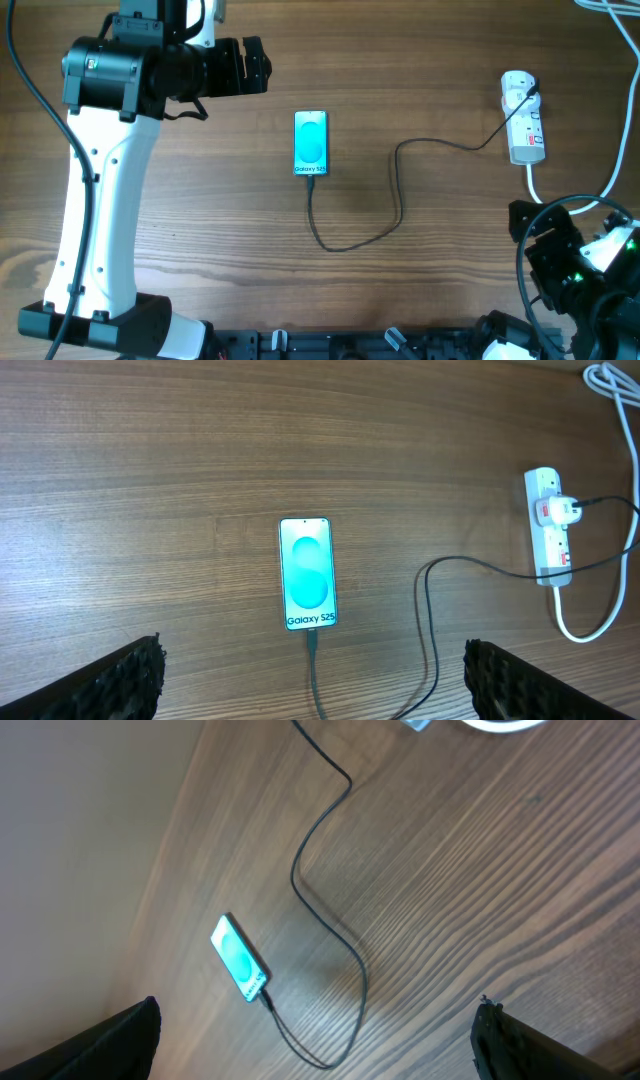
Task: Plug charger to phone and switch on socket
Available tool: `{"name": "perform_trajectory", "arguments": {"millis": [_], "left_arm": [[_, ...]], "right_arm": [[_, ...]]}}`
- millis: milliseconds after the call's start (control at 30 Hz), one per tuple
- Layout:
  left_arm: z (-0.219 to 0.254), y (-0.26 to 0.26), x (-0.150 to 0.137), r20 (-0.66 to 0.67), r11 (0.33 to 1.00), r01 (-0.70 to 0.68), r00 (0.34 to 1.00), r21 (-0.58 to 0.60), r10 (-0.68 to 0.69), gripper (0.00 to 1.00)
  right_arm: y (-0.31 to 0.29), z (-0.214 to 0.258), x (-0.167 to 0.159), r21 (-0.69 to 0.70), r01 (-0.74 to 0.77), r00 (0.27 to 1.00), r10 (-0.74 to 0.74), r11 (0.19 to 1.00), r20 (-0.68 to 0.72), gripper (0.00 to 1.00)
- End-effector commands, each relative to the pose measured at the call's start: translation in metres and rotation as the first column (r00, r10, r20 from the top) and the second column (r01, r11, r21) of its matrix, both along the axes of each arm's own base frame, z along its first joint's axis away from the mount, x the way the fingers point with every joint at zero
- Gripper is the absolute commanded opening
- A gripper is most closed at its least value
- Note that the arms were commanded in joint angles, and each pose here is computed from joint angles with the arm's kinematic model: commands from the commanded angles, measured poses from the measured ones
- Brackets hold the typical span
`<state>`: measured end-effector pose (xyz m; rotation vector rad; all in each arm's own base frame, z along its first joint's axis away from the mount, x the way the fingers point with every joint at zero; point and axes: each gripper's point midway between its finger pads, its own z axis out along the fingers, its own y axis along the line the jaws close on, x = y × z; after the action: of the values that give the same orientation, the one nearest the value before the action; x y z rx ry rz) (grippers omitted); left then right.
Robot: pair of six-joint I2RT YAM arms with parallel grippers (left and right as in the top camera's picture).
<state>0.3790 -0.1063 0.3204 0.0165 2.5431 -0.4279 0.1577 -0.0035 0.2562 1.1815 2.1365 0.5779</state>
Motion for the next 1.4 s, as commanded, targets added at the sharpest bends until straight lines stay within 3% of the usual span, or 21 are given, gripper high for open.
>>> {"name": "perform_trajectory", "arguments": {"millis": [0, 467, 967, 1067, 1167, 1267, 1367], "left_arm": [[-0.001, 0.0, 0.0, 0.003, 1.0, 0.003, 1.0, 0.008, -0.003, 1.0], [-0.001, 0.0, 0.0, 0.003, 1.0, 0.003, 1.0, 0.008, -0.003, 1.0], [-0.001, 0.0, 0.0, 0.002, 1.0, 0.003, 1.0, 0.007, -0.003, 1.0], [-0.001, 0.0, 0.0, 0.003, 1.0, 0.003, 1.0, 0.008, -0.003, 1.0], [-0.001, 0.0, 0.0, 0.003, 1.0, 0.003, 1.0, 0.008, -0.003, 1.0], [-0.001, 0.0, 0.0, 0.003, 1.0, 0.003, 1.0, 0.008, -0.003, 1.0], [-0.001, 0.0, 0.0, 0.003, 1.0, 0.003, 1.0, 0.008, -0.003, 1.0]], "right_arm": [[-0.007, -0.004, -0.003, 0.011, 0.071, 0.997, -0.071, 0.997, -0.024, 1.0], [-0.009, -0.005, -0.004, -0.009, 0.071, 0.997, -0.071, 0.997, -0.03, 1.0], [-0.003, -0.001, 0.004, -0.194, -0.161, 0.987, 0.163, 0.968, -0.005, 1.0], [0.016, 0.01, 0.011, -0.29, -0.315, 0.938, 0.344, 0.904, 0.051, 1.0], [0.042, 0.036, 0.018, -0.444, -0.443, 0.819, 0.553, 0.779, 0.152, 1.0], [0.056, 0.055, 0.019, -0.574, -0.458, 0.715, 0.665, 0.679, 0.217, 1.0], [0.056, 0.05, 0.022, -0.612, -0.439, 0.698, 0.679, 0.658, 0.229, 1.0]]}}
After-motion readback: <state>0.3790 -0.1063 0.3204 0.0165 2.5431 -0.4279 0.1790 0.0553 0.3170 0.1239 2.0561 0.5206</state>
